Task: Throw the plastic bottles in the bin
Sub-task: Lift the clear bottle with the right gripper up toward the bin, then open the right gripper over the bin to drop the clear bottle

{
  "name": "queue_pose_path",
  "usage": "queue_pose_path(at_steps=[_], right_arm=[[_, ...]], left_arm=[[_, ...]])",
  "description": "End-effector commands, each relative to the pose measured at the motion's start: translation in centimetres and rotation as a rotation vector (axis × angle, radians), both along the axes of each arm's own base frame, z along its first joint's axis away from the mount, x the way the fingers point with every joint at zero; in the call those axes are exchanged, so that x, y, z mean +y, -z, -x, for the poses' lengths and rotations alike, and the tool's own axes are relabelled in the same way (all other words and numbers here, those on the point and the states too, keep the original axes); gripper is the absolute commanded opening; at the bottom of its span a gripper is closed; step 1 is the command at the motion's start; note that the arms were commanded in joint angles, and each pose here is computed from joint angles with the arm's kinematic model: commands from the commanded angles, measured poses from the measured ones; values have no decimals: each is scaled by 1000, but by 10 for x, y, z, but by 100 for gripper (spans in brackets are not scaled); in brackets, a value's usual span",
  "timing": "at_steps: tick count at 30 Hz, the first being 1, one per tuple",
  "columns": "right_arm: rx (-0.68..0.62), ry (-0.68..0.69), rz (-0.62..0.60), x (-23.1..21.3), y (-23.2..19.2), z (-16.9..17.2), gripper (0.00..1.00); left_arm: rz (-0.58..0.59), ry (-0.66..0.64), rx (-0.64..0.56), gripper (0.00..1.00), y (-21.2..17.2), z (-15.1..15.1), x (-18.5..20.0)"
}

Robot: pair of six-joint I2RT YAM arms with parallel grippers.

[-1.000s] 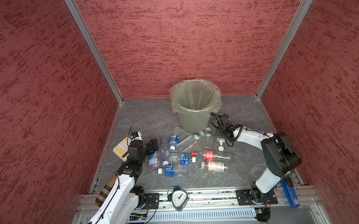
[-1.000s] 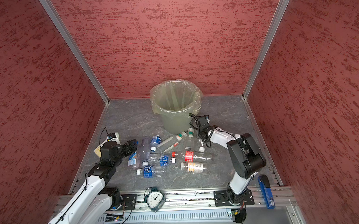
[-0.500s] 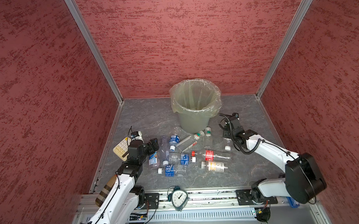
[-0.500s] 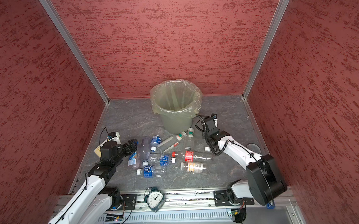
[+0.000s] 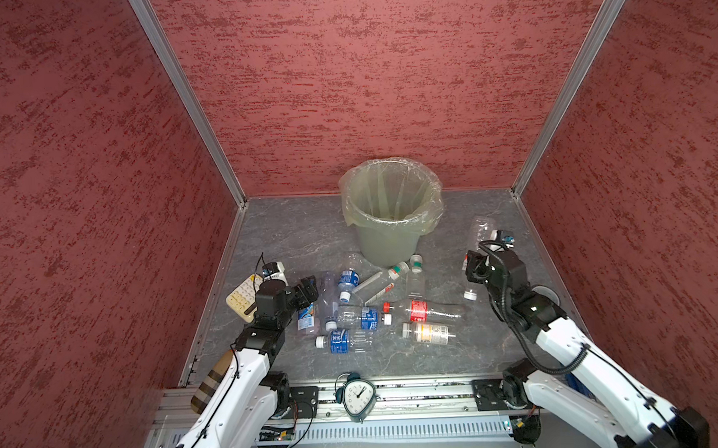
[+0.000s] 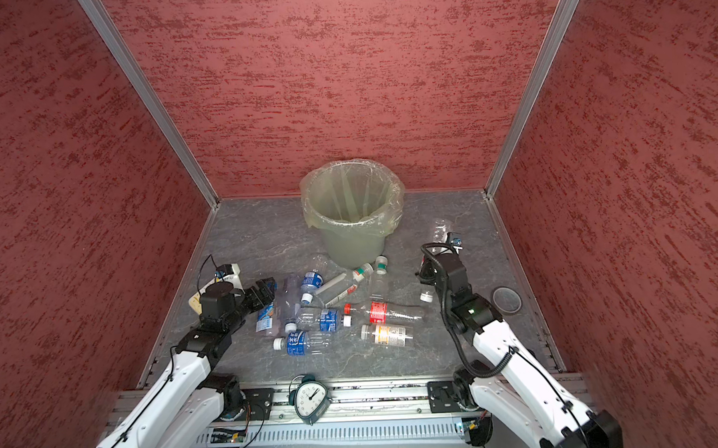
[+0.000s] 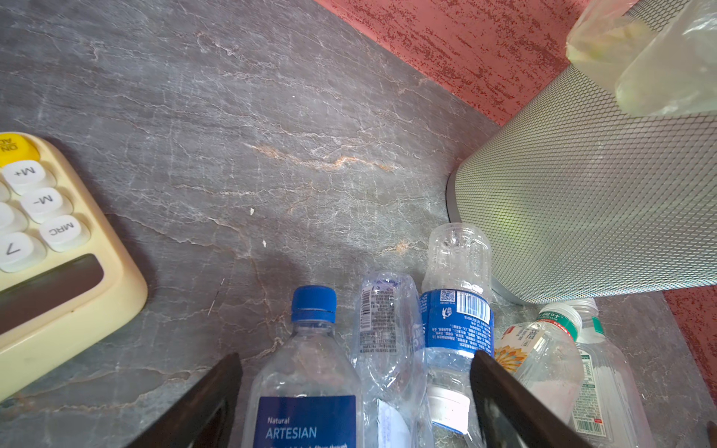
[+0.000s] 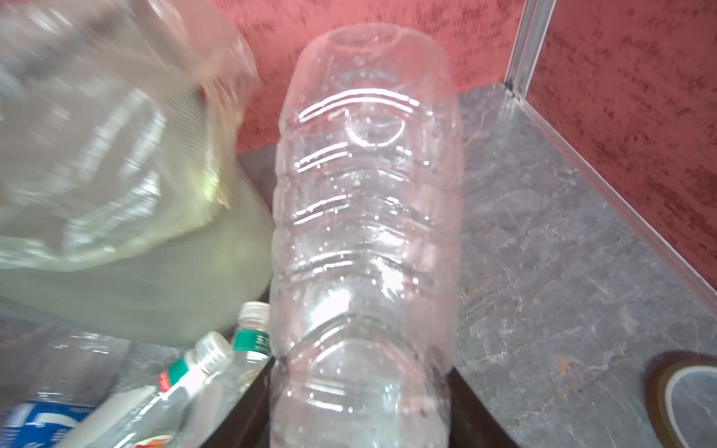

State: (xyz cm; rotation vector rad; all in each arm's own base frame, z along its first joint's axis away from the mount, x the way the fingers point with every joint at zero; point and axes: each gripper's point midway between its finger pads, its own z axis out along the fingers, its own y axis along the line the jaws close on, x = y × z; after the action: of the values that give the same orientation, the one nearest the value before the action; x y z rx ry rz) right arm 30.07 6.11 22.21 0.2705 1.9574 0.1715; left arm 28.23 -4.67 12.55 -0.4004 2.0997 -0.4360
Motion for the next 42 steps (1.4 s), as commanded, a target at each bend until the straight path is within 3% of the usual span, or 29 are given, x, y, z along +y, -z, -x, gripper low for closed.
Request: queue_pose_path(at_steps=[1, 15, 31, 37, 42], right_arm=[[-81, -45, -22, 9, -21, 2, 53], [-241, -224, -33, 58, -67, 24, 56], [-387, -300, -60, 95, -128, 41, 56], [-452, -268, -68, 108, -182, 22, 52], [-484, -270, -16, 146, -244, -40, 54]], left_arm=[[-8, 28, -34, 90, -5, -2, -3], [29, 156, -134, 89, -24, 4, -25], [27, 163, -141, 89, -25, 6, -27], [26, 161, -141, 89, -25, 5, -26], [26, 160, -136, 89, -24, 5, -26]])
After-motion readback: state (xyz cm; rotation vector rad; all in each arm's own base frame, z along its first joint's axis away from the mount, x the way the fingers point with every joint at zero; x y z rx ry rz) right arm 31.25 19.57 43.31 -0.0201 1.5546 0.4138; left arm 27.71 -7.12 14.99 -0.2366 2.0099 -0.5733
